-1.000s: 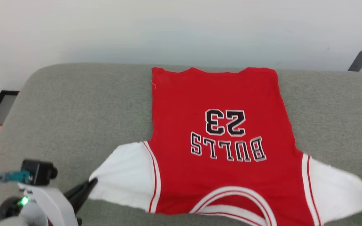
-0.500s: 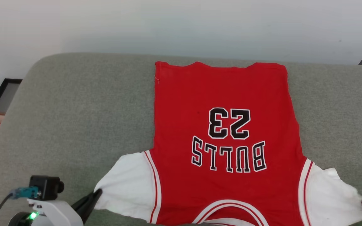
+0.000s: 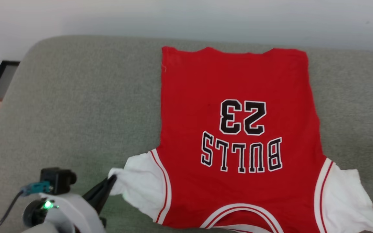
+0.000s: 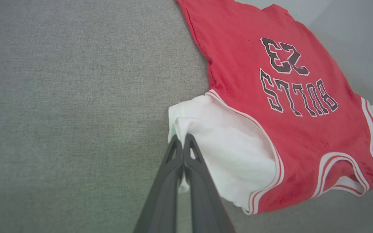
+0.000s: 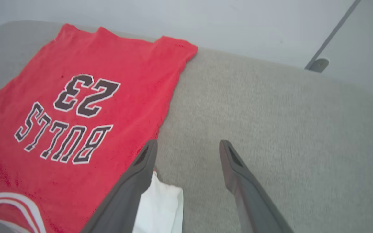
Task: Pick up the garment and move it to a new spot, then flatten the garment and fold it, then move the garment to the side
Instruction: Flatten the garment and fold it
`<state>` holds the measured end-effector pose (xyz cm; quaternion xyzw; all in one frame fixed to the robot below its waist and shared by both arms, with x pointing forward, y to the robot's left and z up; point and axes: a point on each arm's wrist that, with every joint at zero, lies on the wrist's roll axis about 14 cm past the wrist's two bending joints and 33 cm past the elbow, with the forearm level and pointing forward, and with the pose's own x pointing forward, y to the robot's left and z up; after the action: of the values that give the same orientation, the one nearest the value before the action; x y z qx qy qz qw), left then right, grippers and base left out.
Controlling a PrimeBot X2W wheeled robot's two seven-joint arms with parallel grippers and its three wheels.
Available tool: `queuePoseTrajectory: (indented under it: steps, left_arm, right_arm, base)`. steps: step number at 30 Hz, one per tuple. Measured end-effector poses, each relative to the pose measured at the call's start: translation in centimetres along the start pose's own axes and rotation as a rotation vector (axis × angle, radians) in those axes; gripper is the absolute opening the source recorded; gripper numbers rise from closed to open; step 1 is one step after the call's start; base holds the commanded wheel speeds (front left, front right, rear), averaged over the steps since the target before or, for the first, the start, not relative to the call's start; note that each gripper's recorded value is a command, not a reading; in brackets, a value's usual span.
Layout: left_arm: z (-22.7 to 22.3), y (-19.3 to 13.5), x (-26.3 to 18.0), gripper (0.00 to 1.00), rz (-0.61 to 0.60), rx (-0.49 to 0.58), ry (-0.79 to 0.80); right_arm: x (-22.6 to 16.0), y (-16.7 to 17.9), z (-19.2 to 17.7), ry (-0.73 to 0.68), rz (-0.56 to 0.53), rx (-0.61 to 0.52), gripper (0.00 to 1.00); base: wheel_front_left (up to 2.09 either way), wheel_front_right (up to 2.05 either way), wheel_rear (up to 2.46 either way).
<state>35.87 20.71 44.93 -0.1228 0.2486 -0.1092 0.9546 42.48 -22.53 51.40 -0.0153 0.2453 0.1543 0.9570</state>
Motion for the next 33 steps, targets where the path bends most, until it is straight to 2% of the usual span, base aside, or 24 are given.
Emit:
queuePoseTrajectory:
  steps: [2, 7, 14, 22, 26, 33]
  left_arm:
    - [0.1, -0.4, 0.5, 0.0, -0.015, -0.001, -0.008]
    - [0.5, -0.8, 1.9, 0.0, -0.038, 0.008, -0.026]
    - [0.6, -1.6, 3.7, 0.0, -0.075, 0.005, -0.033]
    - [-0.4, -0.9, 4.6, 0.0, -0.067, -0.012, -0.009]
    - [-1.4, 0.3, 4.4, 0.0, -0.032, -0.032, 0.013]
    - [-3.1, 2.0, 3.8, 0.0, 0.022, -0.065, 0.05]
  right_arm:
    - [1.2, 0.2, 2.1, -0.046, 0.0, -0.033, 1.0]
    - [6.3, 0.7, 6.6, -0.135, 0.018, -0.022, 1.0]
    - [14.5, 0.1, 8.0, -0.03, -0.003, -0.003, 1.0]
    - [21.9, -1.0, 6.5, 0.152, -0.063, 0.0, 1.0]
    - [25.0, -0.5, 4.3, 0.253, -0.073, 0.014, 1.0]
    - [28.5, -0.4, 0.6, 0.416, -0.099, 0.117, 1.0]
  base:
    - [0.0, 0.0, 0.0]
    - [0.0, 0.0, 0.0]
    - [0.0, 0.0, 0.0]
    - [0.0, 0.0, 0.0]
    - [0.0, 0.0, 0.0]
    - [0.0, 0.0, 0.0]
